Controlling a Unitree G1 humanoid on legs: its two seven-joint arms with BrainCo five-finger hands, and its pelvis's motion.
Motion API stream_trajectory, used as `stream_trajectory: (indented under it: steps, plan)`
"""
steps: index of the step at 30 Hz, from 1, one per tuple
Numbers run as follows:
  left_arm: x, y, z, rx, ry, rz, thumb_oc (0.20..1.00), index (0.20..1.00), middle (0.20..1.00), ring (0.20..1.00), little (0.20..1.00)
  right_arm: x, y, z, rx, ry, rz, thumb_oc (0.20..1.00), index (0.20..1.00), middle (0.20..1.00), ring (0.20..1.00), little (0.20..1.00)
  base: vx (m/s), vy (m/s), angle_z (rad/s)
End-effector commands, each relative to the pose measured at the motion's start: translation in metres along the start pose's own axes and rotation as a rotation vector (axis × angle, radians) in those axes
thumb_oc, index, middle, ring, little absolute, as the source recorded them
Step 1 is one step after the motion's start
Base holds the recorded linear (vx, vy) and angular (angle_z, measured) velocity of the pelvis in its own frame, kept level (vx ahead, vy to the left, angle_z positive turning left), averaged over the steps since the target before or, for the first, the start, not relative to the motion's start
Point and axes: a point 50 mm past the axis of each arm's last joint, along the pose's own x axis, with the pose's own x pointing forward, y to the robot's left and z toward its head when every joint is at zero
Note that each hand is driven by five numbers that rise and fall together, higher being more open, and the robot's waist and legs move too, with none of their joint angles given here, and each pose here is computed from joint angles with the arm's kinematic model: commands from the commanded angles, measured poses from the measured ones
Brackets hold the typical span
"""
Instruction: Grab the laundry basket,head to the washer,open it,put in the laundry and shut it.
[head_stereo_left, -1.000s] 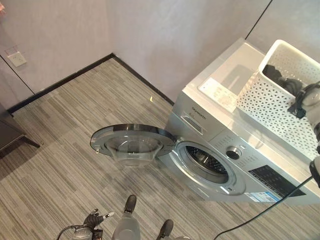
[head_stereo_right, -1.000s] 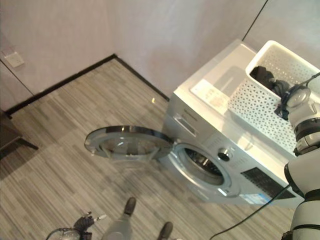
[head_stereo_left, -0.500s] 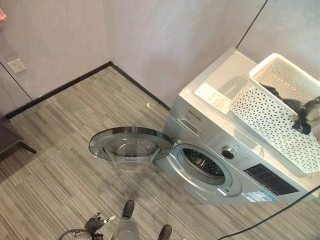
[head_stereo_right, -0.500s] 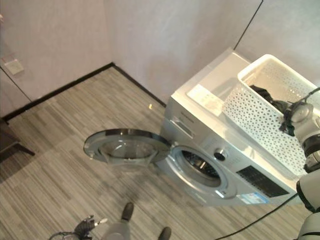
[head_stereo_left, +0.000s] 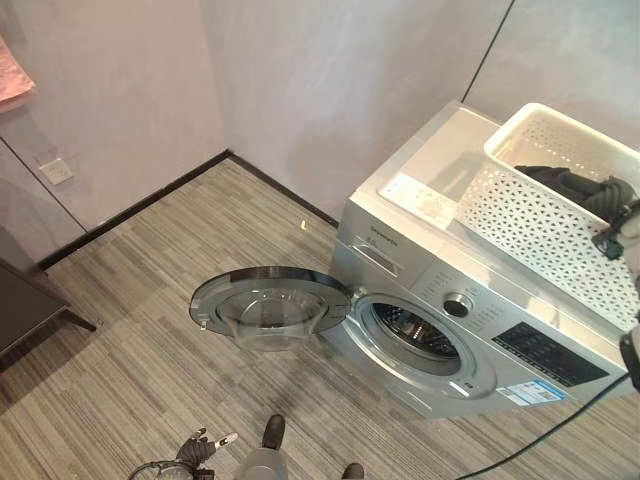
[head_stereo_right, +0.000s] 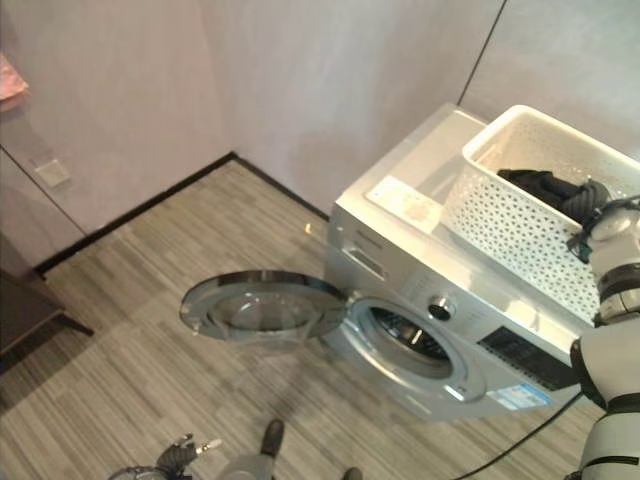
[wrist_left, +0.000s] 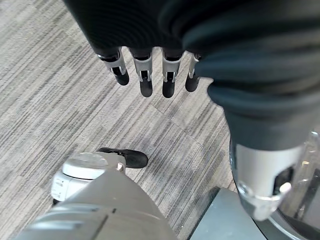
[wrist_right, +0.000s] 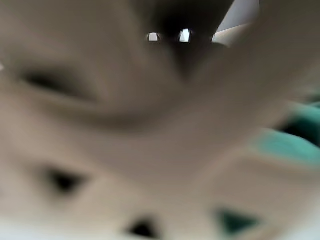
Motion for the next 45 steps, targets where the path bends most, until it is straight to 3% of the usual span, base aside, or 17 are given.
stream_trajectory:
  steps: [1,11,21,28,31,35,39,45]
  plan:
    - [0.002,-0.004,0.002,0.054,-0.002,0.006,1.0,1.0,1.0,1.0,1.0,-0.009,-0.078,0.044,0.116,-0.15,-0.297,0.2,0.2,0.2,0.2,0.2,0.0,0.0,0.0]
    - [0.002,-0.01,0.01,0.073,-0.051,-0.011,1.0,1.0,1.0,1.0,1.0,-0.027,-0.122,0.071,0.082,-0.283,-0.498,0.2,0.2,0.2,0.2,0.2,0.0,0.006,-0.02]
    - [0.002,-0.01,0.027,0.075,-0.136,-0.006,1.0,1.0,1.0,1.0,1.0,-0.045,-0.152,0.076,0.179,-0.352,-0.665,0.2,0.2,0.2,0.2,0.2,0.0,0.002,-0.03]
    - [-0.006,-0.005,0.08,0.074,-0.372,-0.006,1.0,1.0,1.0,1.0,1.0,-0.074,-0.186,0.1,0.261,-0.499,-0.841,0.2,0.2,0.2,0.2,0.2,0.0,0.0,0.0]
    - [-0.02,-0.001,0.118,0.067,-0.544,-0.011,1.0,1.0,1.0,1.0,1.0,-0.107,-0.217,0.117,0.322,-0.63,-0.997,0.2,0.2,0.2,0.2,0.2,0.0,0.0,0.0]
    - [-0.024,-0.002,0.125,0.072,-0.586,-0.012,1.0,1.0,1.0,1.0,1.0,-0.126,-0.227,0.128,0.323,-0.708,-1.074,0.2,0.2,0.2,0.2,0.2,0.0,0.0,0.0]
    - [-0.031,-0.011,0.128,0.081,-0.629,-0.052,1.0,1.0,1.0,1.0,1.0,-0.169,-0.239,0.14,0.327,-0.877,-1.262,0.2,0.2,0.2,0.2,0.2,-0.01,0.018,0.0]
    - [-0.03,-0.013,0.122,0.101,-0.611,-0.049,1.0,1.0,1.0,1.0,1.0,-0.185,-0.23,0.151,0.343,-0.999,-1.276,0.2,0.2,0.2,0.2,0.2,-0.02,0.018,-0.06]
